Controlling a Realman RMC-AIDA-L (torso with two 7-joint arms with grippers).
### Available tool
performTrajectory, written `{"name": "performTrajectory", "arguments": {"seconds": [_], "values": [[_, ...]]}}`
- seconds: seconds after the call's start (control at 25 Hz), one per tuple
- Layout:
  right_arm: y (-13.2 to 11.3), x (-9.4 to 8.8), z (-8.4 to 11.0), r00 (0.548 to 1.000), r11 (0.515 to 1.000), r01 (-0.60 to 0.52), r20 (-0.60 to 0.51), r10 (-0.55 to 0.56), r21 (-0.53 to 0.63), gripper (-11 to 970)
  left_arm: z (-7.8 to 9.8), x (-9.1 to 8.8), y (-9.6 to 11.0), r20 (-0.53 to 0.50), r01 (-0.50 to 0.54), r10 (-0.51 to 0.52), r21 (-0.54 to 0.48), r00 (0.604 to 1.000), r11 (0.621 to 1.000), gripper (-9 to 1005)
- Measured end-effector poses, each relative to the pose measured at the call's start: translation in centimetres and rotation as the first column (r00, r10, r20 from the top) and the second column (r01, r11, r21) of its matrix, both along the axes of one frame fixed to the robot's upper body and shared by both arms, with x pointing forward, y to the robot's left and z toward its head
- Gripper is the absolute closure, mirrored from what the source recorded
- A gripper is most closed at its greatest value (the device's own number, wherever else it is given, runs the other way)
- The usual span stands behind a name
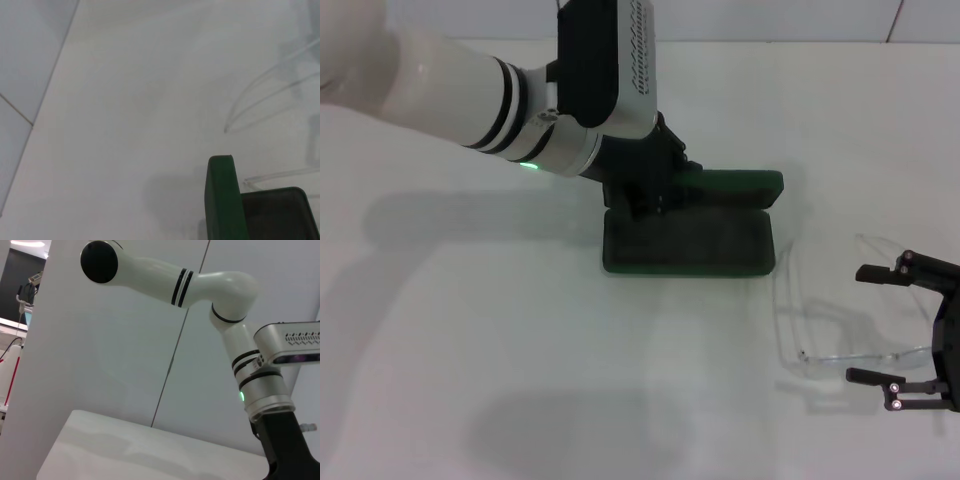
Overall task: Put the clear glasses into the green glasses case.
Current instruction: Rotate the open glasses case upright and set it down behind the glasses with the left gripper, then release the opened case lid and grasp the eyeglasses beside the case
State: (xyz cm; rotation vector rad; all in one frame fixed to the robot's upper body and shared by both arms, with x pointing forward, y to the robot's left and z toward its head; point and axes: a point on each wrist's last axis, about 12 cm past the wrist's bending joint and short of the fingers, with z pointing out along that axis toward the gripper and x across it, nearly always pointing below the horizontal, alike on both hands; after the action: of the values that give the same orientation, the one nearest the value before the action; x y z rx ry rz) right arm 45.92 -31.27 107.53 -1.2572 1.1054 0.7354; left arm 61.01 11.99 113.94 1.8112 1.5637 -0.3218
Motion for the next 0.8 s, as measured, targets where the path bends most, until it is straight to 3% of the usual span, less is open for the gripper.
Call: {"name": "performTrajectory", "arguments": {"seconds": [0.28,0.48,0.64,0.8], "values": [[-0.1,0.0,0.1,1.0,1.0,0.0,0.001,0.0,-0.001,177,0.1,0.1,0.0,-0.009,-0.018,0.018,-0.011,1.0,1.0,749],[-0.1,0.3,0.3,1.0,1.0,-0.001,0.01,0.001,-0.006,178,0.9,-0.1,-0.1,-0.004,-0.028,0.028,-0.044,1.0,0.999,522],[-0.2,0.5,0.4,1.0,1.0,0.007,0.016,-0.006,-0.004,179,1.9,-1.1,0.4,-0.017,-0.036,0.033,-0.202,0.999,0.979,500],[-0.6,0.9,0.9,0.999,0.999,0.034,0.013,-0.034,0.01,180,2.2,-2.9,1.6,-0.042,-0.025,0.009,-0.389,0.999,0.921,494]]}}
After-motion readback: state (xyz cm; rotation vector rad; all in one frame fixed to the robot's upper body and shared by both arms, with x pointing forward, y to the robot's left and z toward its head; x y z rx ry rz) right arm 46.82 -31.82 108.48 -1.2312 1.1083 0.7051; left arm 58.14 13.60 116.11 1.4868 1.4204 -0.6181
